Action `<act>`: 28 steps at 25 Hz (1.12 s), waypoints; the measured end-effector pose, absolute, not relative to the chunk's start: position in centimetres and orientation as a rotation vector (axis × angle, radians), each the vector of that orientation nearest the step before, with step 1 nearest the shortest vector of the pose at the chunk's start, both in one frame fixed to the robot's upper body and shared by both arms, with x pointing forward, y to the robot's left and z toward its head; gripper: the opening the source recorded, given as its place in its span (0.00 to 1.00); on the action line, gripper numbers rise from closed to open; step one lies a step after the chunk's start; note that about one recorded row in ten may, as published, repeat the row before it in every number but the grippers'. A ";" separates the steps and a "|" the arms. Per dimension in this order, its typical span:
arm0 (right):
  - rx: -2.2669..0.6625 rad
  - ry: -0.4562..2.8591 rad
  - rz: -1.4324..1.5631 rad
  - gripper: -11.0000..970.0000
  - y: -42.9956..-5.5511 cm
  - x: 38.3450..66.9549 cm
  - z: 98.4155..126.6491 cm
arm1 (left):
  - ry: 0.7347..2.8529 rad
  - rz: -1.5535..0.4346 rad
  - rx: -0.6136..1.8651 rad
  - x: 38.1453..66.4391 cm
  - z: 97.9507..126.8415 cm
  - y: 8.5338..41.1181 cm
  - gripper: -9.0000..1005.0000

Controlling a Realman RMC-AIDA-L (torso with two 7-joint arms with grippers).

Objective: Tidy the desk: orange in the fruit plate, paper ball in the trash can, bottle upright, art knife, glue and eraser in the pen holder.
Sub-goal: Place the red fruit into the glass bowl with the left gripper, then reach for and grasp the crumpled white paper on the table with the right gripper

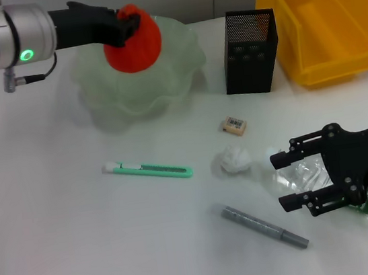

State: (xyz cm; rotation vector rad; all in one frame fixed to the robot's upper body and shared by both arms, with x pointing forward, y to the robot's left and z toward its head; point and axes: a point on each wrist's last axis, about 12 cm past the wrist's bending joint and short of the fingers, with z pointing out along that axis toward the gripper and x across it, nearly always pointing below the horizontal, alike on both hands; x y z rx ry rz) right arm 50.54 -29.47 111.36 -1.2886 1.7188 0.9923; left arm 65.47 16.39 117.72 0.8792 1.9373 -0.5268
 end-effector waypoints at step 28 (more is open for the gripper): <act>-1.277 1.722 0.963 0.67 -28.9 51.6 111.2 | 1.887 -0.562 0.831 65.2 117.1 16.2 0.69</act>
